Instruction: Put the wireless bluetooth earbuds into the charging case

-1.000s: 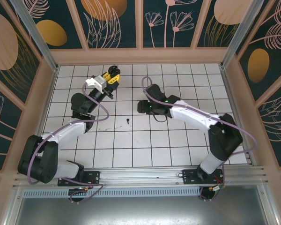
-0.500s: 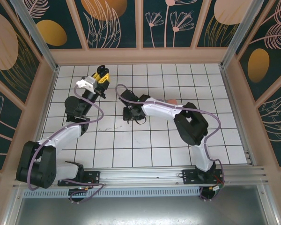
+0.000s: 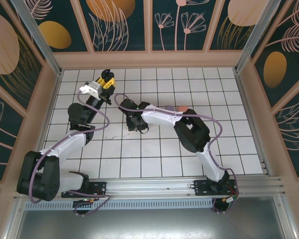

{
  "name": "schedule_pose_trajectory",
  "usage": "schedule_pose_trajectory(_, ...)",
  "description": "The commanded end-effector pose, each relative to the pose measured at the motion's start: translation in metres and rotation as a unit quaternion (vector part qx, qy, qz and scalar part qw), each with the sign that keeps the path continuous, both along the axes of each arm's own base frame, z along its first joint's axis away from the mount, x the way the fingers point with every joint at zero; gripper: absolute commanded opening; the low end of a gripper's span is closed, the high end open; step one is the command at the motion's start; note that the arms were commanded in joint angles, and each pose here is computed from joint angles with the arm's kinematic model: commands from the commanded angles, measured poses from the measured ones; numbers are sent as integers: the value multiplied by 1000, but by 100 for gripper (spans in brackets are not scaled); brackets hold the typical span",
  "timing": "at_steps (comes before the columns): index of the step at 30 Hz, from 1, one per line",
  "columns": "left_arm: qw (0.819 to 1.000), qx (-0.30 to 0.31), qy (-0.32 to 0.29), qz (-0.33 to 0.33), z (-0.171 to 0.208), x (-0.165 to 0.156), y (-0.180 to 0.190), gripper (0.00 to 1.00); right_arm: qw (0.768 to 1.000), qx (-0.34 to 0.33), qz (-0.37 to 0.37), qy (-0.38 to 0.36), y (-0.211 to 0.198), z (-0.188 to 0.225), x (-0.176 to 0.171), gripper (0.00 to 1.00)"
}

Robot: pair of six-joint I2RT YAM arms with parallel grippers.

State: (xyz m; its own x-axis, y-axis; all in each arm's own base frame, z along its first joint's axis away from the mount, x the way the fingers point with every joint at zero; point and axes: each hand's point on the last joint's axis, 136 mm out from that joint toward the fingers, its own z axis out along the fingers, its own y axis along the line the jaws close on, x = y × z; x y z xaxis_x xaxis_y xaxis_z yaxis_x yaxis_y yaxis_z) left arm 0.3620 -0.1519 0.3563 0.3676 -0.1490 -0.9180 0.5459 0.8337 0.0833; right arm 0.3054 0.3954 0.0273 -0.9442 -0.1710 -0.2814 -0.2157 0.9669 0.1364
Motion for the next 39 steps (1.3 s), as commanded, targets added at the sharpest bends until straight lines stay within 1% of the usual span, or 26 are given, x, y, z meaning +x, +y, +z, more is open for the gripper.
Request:
schedule_pose_trajectory(1, 999, -13, -32, 0, 16, -9, 4, 0, 1000, -29, -8, 0, -6, -6, 2, 38)
schedule_pose_trajectory(19, 999, -14, -30, -6, 15, -9, 3, 0, 999, -49, -1, 8, -2, -25, -2, 30)
schedule_pose_trajectory(28, 999, -14, -27, -10, 14, -9, 2, 0, 999, -47, 2, 7, 1, -27, -6, 20)
schedule_pose_trajectory(34, 999, -16, -24, -15, 16, -9, 1, 0, 999, -34, -5, -11, 1, -12, -1, 15)
schedule_pose_trajectory(39, 999, -13, -22, -25, 16, -11, -2, 0, 998, -10, -20, -55, -4, 25, 9, 14)
